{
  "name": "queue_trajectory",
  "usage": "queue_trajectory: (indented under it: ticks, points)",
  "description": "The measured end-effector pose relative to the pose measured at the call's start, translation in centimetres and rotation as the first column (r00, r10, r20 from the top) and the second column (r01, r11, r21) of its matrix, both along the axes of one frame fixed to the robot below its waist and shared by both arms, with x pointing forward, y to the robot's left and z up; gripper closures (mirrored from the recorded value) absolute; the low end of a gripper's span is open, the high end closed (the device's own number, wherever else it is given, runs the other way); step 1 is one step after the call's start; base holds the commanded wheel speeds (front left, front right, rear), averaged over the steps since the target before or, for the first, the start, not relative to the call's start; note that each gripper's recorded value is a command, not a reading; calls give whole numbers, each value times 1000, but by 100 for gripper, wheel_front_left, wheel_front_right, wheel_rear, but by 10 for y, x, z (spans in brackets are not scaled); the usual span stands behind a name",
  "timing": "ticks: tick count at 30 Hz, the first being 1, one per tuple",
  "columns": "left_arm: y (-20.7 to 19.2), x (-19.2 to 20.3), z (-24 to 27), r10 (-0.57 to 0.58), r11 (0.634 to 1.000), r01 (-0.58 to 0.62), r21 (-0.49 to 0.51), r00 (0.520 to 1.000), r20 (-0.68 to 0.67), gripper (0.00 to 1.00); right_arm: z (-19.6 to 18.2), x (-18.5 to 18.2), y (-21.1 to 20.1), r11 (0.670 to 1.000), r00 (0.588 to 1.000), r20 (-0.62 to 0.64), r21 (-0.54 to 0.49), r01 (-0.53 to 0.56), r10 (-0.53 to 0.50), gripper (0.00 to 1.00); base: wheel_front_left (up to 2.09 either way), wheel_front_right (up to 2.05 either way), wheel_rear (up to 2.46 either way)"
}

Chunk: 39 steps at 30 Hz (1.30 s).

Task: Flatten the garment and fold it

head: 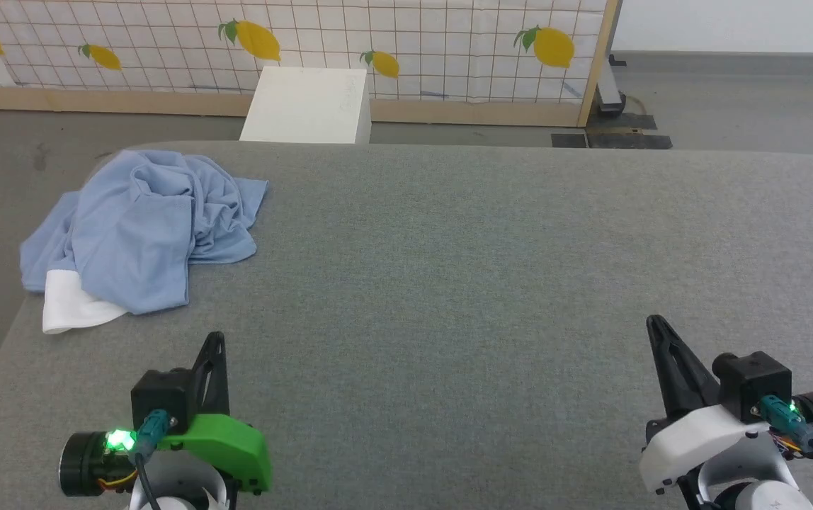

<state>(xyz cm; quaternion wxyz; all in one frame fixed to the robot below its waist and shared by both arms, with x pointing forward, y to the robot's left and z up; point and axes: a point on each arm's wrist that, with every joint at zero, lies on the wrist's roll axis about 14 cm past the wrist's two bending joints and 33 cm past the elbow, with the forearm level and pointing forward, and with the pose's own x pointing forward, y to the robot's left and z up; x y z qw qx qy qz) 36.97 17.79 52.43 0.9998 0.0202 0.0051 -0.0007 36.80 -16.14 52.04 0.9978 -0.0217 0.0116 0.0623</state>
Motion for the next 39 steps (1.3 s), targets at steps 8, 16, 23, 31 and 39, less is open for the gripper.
queue_trajectory:
  ticks: [8, 16, 23, 31, 39]
  points:
    - [0, 0, 0, 0, 1000, 0, 0, 1000, 0, 100, 0, 0, 0, 1000, 1000, 0, 0, 0, 0, 100, 0, 0, 0]
    - [0, 0, 0, -1, 1000, 1, -2, 1000, 0, 0, 0, 0, 0, 1000, 1000, -1, 0, 1, -1, 0, 0, 0, 0]
    - [-2, 0, 0, -7, 1000, 7, -6, 1000, 0, 0, -1, 0, -2, 1000, 1000, -3, 2, 6, -6, 0, 0, 0, 0]
    - [-4, 0, 1, -11, 1000, 11, -15, 1000, 14, 0, -1, 0, -8, 1000, 1000, 4, 14, 23, -23, 0, 0, 0, 0]
    - [-5, -1, 2, -15, 1000, 16, -22, 1000, 26, 0, -2, 0, -14, 999, 999, 12, 25, 40, -40, 0, 0, 0, 0]
